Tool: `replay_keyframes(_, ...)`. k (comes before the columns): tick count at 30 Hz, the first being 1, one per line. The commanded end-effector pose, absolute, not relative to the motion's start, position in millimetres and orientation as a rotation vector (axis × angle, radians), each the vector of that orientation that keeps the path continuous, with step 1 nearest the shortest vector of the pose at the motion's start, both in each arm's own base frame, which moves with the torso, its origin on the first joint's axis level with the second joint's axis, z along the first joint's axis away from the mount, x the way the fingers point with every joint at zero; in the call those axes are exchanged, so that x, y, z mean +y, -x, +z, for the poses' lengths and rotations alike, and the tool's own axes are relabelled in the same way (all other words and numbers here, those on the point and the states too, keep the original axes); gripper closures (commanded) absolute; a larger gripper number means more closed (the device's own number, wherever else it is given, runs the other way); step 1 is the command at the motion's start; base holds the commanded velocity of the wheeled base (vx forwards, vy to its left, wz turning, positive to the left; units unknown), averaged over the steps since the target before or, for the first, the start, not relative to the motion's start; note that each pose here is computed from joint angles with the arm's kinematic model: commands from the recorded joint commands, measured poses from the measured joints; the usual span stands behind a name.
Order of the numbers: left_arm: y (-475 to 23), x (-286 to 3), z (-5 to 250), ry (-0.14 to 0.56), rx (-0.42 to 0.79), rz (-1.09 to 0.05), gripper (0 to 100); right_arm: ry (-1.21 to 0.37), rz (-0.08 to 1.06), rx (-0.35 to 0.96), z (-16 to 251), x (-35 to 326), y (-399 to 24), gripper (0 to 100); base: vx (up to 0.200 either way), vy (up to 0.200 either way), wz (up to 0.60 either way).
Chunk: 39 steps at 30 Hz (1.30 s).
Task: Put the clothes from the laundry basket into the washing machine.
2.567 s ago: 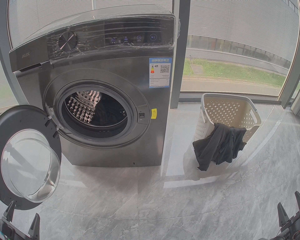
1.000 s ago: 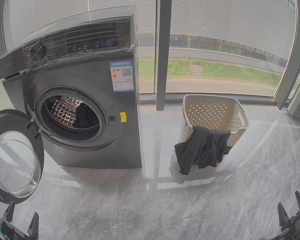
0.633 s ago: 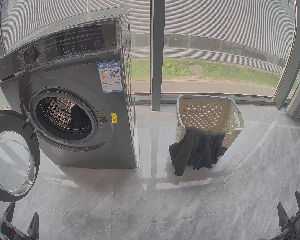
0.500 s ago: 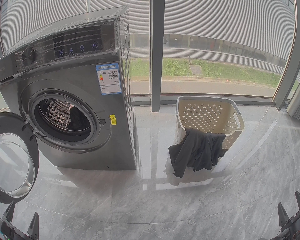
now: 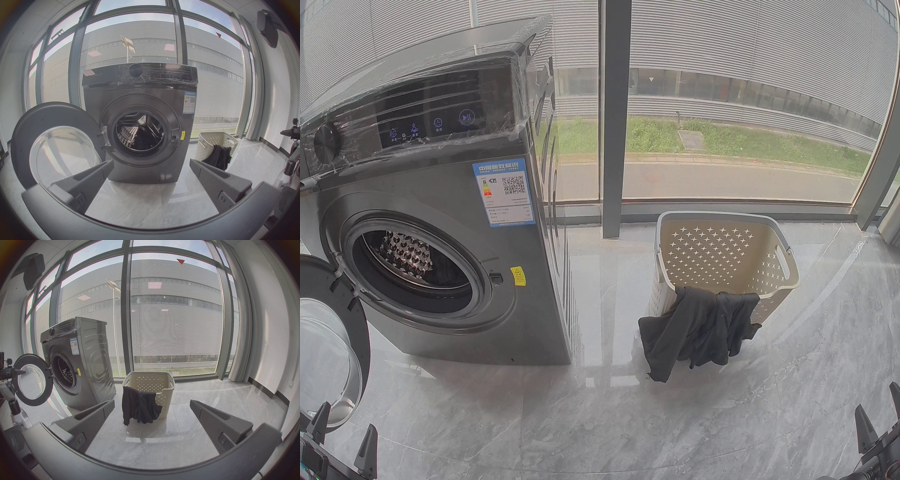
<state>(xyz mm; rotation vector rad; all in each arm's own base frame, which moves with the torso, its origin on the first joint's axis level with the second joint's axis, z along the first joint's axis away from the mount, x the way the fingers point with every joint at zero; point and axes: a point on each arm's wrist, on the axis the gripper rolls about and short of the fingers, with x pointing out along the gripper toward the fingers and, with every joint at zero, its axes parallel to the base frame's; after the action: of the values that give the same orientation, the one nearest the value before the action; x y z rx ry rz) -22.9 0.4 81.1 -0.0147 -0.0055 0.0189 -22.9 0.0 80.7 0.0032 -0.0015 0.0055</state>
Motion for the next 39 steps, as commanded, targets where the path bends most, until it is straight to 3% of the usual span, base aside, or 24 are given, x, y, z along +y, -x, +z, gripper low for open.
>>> replay_keyframes(1, 22.9, 0.4, 76.8, 0.015, -0.006, 0.023, 0, -0.003, 0.006, -0.002, 75.9, 0.1, 22.9, 0, 0.2, 0.0, 0.0)
replay_keyframes(10, 23.0, 0.4, 76.8, 0.017, -0.008, 0.023, 0, -0.003, 0.006, 0.0, 75.5, 0.1, 22.8, 0, 0.0, 0.0, 0.0)
replay_keyframes(39, 23.0, 0.5, 76.8, 0.015, -0.008, 0.026, 0, -0.003, 0.006, 0.0, 75.5, 0.1, 22.8, 0, 0.0, -0.186, 0.0)
